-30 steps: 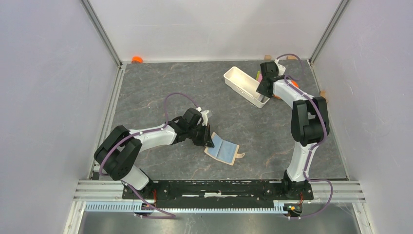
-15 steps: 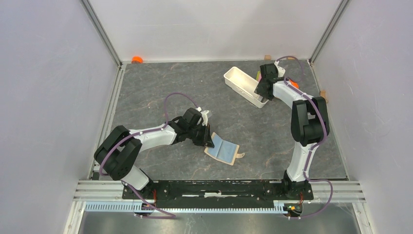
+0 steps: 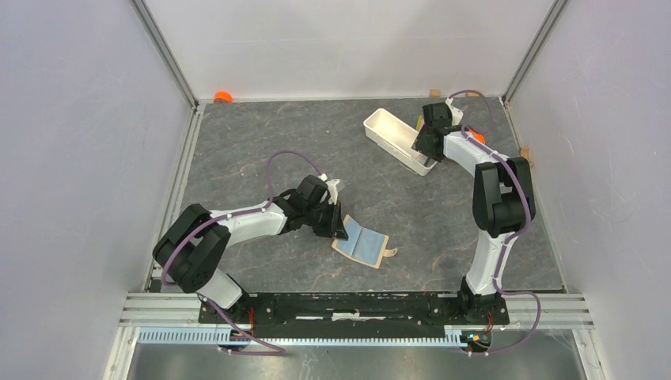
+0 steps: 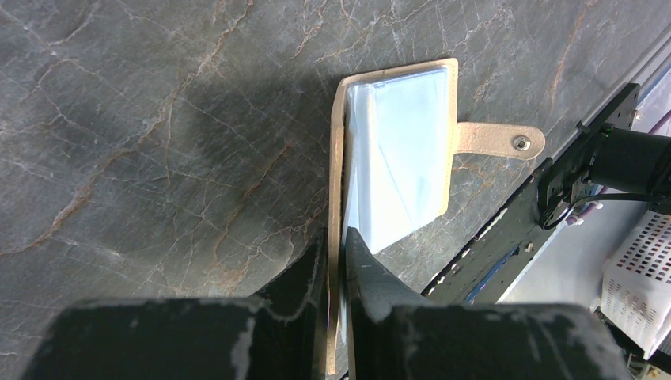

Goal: Put the credit cards into the card holder
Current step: Pick up the credit card from the storage box.

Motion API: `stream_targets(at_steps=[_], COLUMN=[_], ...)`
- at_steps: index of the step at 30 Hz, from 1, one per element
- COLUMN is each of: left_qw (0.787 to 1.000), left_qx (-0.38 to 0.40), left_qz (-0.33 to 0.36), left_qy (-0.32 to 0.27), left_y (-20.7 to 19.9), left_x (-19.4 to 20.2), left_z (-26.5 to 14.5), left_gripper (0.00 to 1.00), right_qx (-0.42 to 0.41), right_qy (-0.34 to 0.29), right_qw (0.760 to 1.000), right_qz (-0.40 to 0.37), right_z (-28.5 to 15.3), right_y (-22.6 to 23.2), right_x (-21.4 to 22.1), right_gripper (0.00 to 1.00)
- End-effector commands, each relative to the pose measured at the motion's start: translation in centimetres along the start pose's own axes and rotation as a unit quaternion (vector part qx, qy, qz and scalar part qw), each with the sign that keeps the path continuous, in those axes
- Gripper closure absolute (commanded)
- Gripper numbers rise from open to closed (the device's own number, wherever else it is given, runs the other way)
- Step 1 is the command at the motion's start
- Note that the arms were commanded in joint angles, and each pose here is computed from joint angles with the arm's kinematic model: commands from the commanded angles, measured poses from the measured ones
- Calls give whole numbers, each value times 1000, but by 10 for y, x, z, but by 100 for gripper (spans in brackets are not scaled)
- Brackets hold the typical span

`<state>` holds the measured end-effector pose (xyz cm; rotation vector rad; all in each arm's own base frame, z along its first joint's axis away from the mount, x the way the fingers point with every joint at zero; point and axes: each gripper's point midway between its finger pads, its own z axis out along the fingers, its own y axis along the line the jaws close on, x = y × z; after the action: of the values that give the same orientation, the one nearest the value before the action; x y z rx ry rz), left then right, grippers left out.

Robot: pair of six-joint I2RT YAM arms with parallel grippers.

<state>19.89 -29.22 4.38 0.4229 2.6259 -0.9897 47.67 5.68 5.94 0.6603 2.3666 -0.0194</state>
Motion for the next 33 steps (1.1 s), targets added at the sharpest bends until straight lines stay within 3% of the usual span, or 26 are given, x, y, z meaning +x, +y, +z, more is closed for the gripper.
stream_targets(at_steps=[1,17,33], left_qw=[1000,1000,1000], left_qx=[23,25,22], left_qz=[3,3,5], left_qy=[-15,-13,-13], left_y=[-12,-13,-11], left_x=[-9,-8,-7], left_z=[-6,-6,-7], left_gripper=[84,84,84], right_qx=[-34,-50,-37], right_qy=[-41,-57,-38], right_qw=[998,996,998], right_qz=[24,36,29], right_z=[-17,-29,-24], right_y=[18,23,15], right_x=[-32,-42,-29], right_gripper=[43,51,86])
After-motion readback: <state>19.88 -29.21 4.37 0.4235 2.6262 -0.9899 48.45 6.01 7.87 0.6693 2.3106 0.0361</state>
